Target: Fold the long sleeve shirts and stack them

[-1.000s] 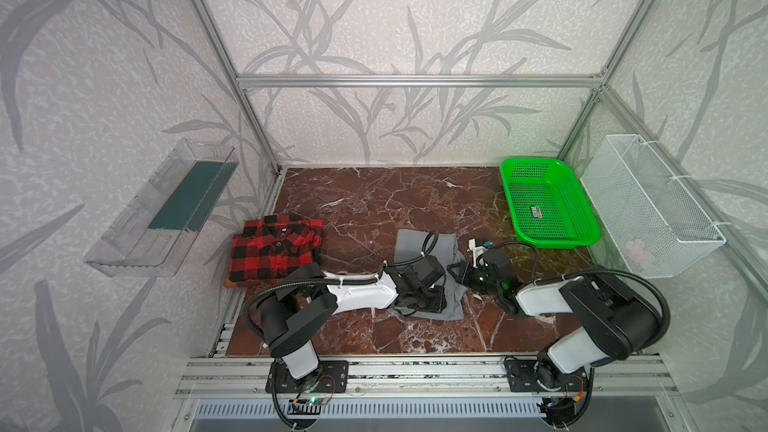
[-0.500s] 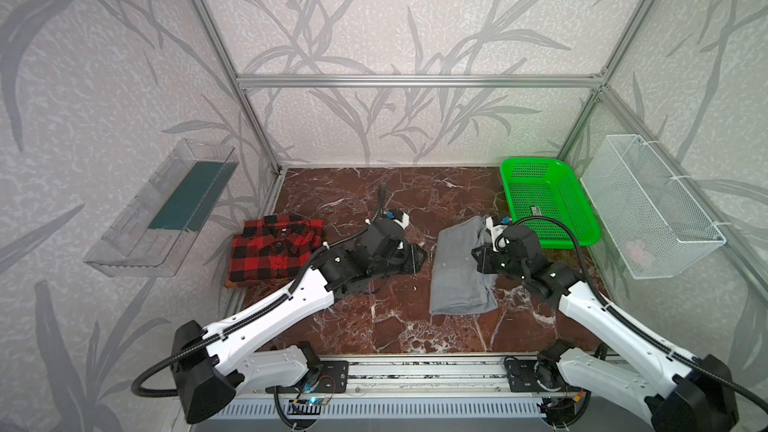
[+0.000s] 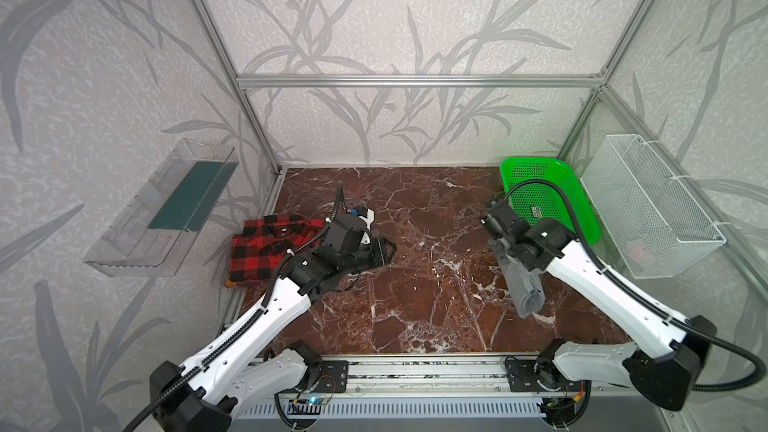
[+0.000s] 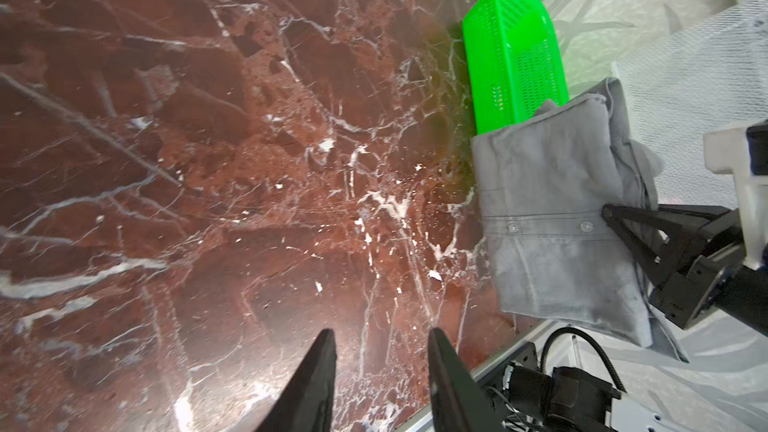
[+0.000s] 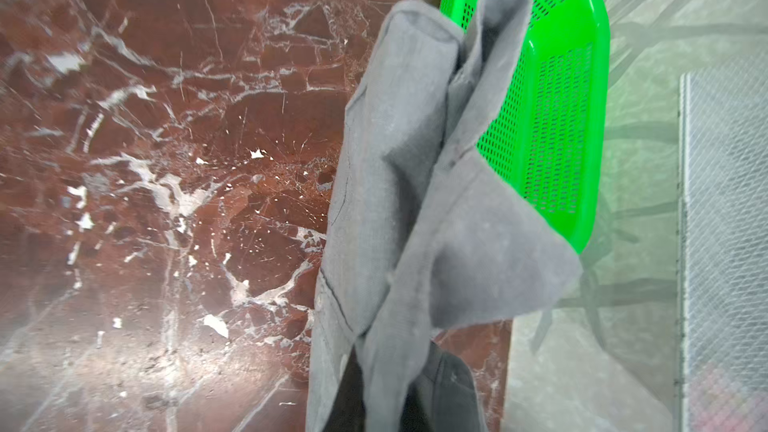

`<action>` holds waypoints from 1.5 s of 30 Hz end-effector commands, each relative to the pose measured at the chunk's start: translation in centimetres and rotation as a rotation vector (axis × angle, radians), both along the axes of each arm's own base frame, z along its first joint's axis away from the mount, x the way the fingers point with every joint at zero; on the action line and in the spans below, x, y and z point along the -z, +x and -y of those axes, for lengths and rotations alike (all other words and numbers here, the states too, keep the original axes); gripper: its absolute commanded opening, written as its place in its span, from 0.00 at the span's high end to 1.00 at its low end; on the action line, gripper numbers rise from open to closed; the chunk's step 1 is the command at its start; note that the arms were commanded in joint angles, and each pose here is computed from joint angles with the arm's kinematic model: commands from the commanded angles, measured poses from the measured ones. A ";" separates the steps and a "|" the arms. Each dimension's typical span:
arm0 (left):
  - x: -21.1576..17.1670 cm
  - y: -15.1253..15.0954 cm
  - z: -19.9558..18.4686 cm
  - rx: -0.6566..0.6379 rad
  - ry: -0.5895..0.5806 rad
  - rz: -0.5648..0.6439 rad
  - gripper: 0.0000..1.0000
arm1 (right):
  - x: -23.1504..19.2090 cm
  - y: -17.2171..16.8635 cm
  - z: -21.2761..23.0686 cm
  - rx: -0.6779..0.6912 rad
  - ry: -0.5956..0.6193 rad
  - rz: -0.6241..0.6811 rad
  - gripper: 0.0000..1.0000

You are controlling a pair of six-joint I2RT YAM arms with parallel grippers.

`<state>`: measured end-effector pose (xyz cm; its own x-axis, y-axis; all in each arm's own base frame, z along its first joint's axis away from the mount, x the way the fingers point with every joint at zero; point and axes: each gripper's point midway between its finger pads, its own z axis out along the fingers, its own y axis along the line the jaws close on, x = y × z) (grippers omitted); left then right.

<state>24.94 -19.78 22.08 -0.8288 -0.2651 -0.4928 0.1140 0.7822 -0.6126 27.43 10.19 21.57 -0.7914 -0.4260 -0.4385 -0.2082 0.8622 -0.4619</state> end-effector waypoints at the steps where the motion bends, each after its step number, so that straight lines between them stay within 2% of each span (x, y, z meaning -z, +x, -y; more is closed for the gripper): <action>1: 1.1 -0.8 -1.2 0.000 -0.007 -0.015 0.61 | 0.8 0.5 -1.6 0.002 -0.196 0.003 1.00; 6: 3.1 -1.8 -2.9 -0.041 0.003 -0.039 0.61 | 7.3 0.1 -9.6 -0.051 -0.222 -0.108 1.00; 8: 4.1 -2.2 -3.4 -0.055 0.007 -0.056 0.61 | 9.9 -0.7 -13.1 -0.082 -0.195 -0.158 1.00; 11: 5.4 -3.0 -4.3 -0.079 0.019 -0.078 0.61 | 12.8 -3.1 -19.0 -0.158 -0.070 -0.230 0.97; 12: 5.5 -3.2 -4.6 -0.089 0.024 -0.080 0.61 | 13.1 -3.7 -20.5 -0.169 -0.015 -0.235 0.94; 15: 5.8 -3.9 -5.9 -0.121 0.060 -0.077 0.61 | 14.0 -5.9 -25.1 -0.220 0.238 -0.325 0.74; 17: 5.9 -4.2 -6.4 -0.130 0.077 -0.075 0.61 | 13.7 -6.7 -26.8 -0.244 0.355 -0.349 0.67; 23: 7.1 -5.1 -7.1 -0.150 0.090 -0.100 0.61 | 10.3 -9.1 -29.1 -0.350 0.551 -0.436 0.36; 24: 7.4 -5.2 -7.2 -0.152 0.091 -0.107 0.61 | 9.6 -9.4 -29.2 -0.364 0.583 -0.447 0.33; 27: 8.0 -5.3 -7.1 -0.154 0.085 -0.127 0.61 | 7.1 -8.9 -27.3 -0.359 0.597 -0.418 0.33; 29: 8.2 -5.2 -6.8 -0.149 0.071 -0.137 0.61 | 5.4 -7.5 -24.4 -0.324 0.600 -0.336 0.33; 31: 8.7 -5.2 -6.2 -0.142 0.045 -0.153 0.61 | 5.1 -5.2 -20.0 -0.233 0.611 -0.274 0.37; 33: 9.3 -5.2 -5.6 -0.126 0.020 -0.173 0.60 | 5.8 -4.0 -16.4 -0.172 0.617 -0.257 0.39; 38: 11.1 -5.2 -4.0 -0.094 -0.029 -0.228 0.60 | 9.9 -3.5 -8.2 0.022 0.519 -0.273 0.46; 40: 11.6 -5.1 -3.4 -0.082 -0.036 -0.237 0.60 | 11.9 -4.0 -6.1 0.078 0.495 -0.285 0.50; 45: 12.8 -4.5 -2.0 -0.052 -0.023 -0.263 0.61 | 15.9 -5.9 -3.5 0.158 0.428 -0.354 0.52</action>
<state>19.64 -16.58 8.91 -0.9147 -0.3182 -0.2491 -0.1130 0.7933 -0.5983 21.76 14.47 6.27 -0.9567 -0.1453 -0.2523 -0.1580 0.9870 0.0307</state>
